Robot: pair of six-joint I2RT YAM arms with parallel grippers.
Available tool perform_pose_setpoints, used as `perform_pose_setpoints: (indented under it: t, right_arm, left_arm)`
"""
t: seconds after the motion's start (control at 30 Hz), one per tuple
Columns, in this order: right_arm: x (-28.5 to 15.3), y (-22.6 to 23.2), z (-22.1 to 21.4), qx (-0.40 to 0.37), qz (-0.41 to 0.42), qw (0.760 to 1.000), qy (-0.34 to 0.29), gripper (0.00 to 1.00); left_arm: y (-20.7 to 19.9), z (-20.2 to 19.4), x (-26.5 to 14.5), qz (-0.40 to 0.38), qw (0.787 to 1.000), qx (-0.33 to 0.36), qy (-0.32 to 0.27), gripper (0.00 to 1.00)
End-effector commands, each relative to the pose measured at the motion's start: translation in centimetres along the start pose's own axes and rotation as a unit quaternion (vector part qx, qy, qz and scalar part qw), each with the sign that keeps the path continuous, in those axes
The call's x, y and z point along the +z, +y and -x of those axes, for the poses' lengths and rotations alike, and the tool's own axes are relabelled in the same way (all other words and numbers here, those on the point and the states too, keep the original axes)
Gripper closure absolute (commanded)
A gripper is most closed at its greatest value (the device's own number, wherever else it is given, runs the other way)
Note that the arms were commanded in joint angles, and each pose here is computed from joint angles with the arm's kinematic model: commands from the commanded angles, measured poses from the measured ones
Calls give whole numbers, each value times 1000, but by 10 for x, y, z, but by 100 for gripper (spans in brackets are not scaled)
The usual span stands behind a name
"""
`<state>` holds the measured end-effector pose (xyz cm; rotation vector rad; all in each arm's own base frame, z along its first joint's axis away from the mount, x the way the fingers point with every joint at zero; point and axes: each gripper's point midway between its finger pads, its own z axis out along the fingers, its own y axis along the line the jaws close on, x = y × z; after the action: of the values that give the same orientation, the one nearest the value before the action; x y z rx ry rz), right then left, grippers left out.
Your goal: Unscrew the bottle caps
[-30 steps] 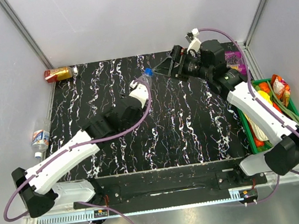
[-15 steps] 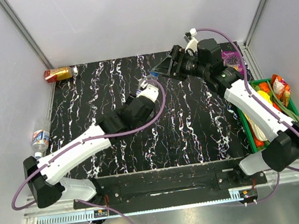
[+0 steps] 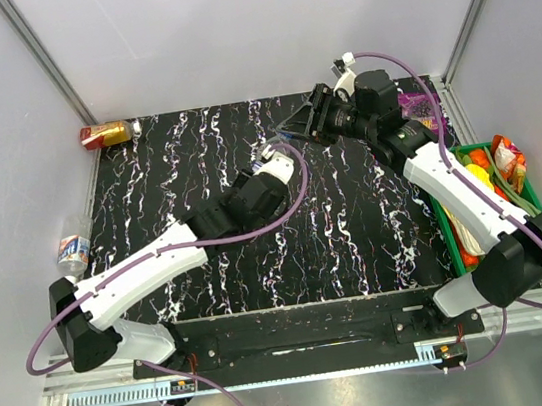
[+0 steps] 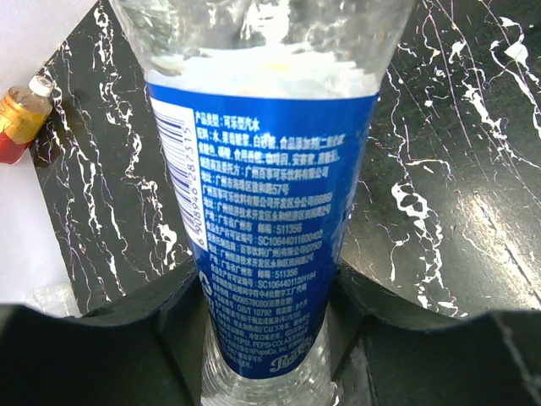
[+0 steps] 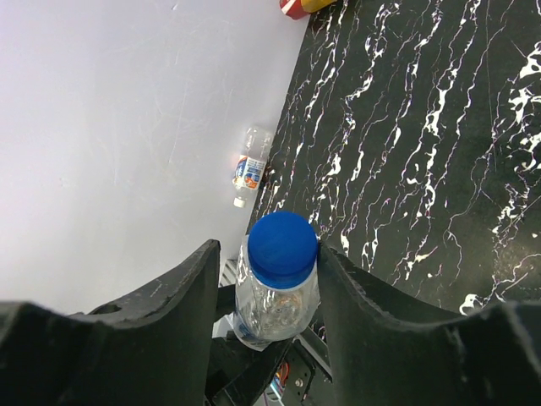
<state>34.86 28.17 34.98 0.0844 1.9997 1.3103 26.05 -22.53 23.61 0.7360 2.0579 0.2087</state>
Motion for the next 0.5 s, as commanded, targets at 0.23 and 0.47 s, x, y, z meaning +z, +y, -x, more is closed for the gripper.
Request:
perform_pose_setpoints:
  t: [0.23, 0.47]
  right_arm:
    - [-2, 20, 21, -13, 25, 999, -35, 46]
    - [2, 14, 18, -6, 21, 999, -32, 46]
  left_arm:
    - [3, 24, -8, -1, 1000, -16, -26, 100]
    - [1, 20, -10, -6, 1000, -16, -26, 100]
